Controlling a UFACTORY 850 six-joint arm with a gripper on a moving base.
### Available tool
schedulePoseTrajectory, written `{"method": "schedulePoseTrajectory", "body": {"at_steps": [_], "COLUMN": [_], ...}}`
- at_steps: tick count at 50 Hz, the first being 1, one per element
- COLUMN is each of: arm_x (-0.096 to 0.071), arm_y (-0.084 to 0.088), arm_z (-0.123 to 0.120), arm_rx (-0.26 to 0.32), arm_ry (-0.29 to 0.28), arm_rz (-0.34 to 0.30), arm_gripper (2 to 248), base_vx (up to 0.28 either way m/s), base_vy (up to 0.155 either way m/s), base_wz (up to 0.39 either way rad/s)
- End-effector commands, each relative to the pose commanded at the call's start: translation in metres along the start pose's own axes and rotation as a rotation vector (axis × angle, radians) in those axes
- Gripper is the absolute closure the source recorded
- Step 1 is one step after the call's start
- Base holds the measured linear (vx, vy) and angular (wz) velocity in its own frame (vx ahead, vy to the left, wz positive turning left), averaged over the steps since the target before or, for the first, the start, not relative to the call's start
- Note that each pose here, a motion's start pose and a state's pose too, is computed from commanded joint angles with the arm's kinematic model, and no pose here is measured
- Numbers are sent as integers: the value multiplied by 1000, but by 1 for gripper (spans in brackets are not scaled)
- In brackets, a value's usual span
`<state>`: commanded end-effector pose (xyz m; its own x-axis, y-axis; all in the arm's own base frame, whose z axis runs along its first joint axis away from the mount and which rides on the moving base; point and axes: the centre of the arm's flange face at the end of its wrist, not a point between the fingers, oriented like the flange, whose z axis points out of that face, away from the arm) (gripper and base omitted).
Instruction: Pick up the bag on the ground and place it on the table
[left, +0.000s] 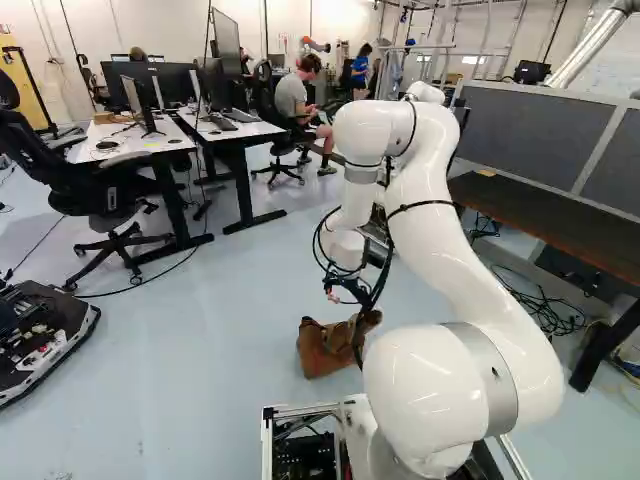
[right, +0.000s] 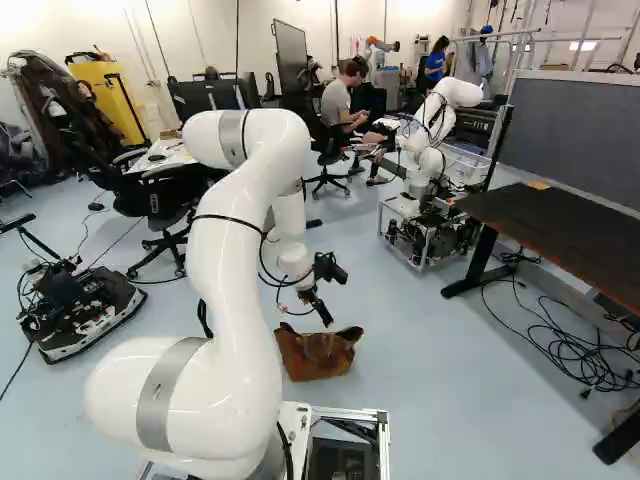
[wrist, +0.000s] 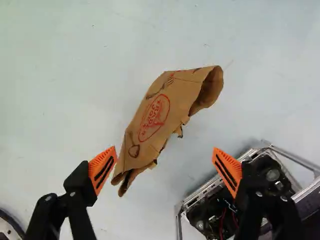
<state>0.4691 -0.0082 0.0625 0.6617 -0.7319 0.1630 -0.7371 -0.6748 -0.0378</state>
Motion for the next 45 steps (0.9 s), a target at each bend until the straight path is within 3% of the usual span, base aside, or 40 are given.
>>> {"method": "schedulePoseTrajectory", "body": {"at_steps": [45], "arm_x": [-9], "arm_y": [-3], "arm_z": [68], "arm_rx": [-70], "arm_ry": [-68], "arm_rz": [469], "arm_gripper": [3], "base_vx": [0], "base_vy": [0], "base_wz": [0]}}
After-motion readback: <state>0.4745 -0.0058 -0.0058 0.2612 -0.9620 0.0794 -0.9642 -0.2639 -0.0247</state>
